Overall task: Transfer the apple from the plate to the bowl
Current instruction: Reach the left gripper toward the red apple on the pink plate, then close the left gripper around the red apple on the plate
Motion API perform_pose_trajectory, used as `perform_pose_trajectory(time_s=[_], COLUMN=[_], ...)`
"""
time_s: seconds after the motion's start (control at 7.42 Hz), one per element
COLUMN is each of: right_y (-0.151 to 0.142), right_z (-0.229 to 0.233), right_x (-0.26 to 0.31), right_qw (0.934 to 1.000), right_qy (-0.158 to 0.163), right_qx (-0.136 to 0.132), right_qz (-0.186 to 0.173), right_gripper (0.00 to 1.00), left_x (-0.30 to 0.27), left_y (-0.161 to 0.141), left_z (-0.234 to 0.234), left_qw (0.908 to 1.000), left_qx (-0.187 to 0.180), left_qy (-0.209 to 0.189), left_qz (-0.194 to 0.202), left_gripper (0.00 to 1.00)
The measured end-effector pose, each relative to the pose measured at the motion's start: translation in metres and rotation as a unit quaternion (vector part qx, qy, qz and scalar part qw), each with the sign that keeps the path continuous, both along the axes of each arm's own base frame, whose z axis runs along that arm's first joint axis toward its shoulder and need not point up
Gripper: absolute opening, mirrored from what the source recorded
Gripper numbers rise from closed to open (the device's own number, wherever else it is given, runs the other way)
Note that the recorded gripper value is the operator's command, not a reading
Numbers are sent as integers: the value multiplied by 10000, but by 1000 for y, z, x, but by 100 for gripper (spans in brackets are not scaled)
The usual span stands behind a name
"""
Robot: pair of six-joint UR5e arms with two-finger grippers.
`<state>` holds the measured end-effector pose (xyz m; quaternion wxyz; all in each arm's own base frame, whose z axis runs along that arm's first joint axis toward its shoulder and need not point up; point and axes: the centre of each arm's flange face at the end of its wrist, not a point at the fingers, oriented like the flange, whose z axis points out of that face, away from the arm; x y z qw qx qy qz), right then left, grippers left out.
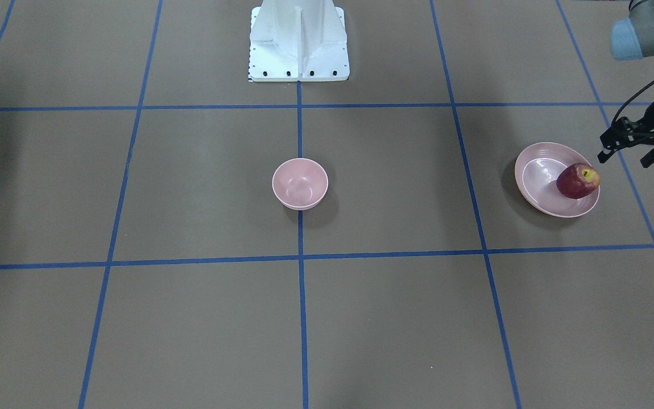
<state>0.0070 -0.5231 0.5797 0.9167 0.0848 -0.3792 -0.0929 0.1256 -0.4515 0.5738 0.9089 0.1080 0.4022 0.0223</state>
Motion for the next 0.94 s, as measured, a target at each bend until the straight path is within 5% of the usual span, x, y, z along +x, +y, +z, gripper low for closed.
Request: perform_pose_trajectory(time_s=[0.94], right_y=[3], right_z=[3], right_x=[1], right_qw=[10000], right_qy=[10], right_qx=[-40], right_qz=[22], right_gripper=[100], left_x=[74], left_y=[-4], left_z=[34], left_qw=[9997], left_qx=[-56], left_qy=[225], left_qz=[38], left_gripper=[99])
